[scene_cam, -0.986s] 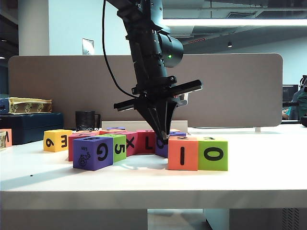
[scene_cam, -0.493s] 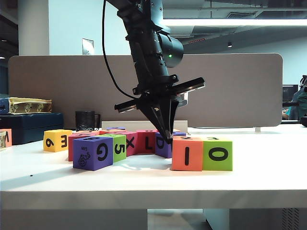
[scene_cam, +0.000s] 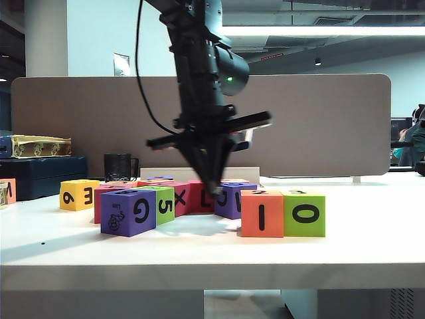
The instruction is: Select the appropriate blocks from the scattered letter blocks on the table and arrange them in a row to spell out "23".
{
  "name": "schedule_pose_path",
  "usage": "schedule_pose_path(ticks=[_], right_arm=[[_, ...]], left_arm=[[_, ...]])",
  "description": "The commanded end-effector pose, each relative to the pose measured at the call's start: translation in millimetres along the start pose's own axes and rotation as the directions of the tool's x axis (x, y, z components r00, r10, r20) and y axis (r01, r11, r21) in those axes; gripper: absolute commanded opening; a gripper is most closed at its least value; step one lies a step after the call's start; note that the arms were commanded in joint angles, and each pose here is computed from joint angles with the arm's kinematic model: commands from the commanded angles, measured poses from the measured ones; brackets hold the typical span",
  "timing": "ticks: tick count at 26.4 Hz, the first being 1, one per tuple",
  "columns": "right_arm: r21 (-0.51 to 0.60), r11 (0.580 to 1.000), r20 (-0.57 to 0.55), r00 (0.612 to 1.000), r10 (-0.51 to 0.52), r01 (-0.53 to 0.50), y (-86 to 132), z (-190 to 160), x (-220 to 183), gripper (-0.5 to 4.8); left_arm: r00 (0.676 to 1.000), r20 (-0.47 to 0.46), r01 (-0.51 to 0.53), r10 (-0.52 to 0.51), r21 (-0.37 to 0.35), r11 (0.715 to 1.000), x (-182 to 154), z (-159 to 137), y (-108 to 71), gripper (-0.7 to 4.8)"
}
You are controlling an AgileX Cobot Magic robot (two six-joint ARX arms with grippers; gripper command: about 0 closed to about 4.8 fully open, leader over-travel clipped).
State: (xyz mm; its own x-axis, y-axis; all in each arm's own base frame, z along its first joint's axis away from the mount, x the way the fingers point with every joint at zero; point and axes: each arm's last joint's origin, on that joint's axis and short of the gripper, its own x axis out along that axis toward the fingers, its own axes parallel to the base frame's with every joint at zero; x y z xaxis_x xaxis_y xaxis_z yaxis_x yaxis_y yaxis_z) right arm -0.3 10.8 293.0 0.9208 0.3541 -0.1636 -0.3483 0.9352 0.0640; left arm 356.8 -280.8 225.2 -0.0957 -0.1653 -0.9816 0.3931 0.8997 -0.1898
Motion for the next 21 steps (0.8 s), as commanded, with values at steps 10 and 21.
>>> schedule_pose_path(ticks=[10, 21], right_arm=[[0.036, 0.983, -0.054, 0.982, 0.183, -0.181, 6, -7, -3, -0.01], [0.108, 0.975, -0.080, 0.976, 0.203, -0.194, 7, -10, -3, -0.01]], left_arm=[[0.976, 0.087, -0.209, 0.200, 0.109, 0.972, -29, -7, 11.9, -0.05], [0.964, 0.108, -0.256, 0.241, 0.156, 0.954, -34, -9, 12.6, -0.05]])
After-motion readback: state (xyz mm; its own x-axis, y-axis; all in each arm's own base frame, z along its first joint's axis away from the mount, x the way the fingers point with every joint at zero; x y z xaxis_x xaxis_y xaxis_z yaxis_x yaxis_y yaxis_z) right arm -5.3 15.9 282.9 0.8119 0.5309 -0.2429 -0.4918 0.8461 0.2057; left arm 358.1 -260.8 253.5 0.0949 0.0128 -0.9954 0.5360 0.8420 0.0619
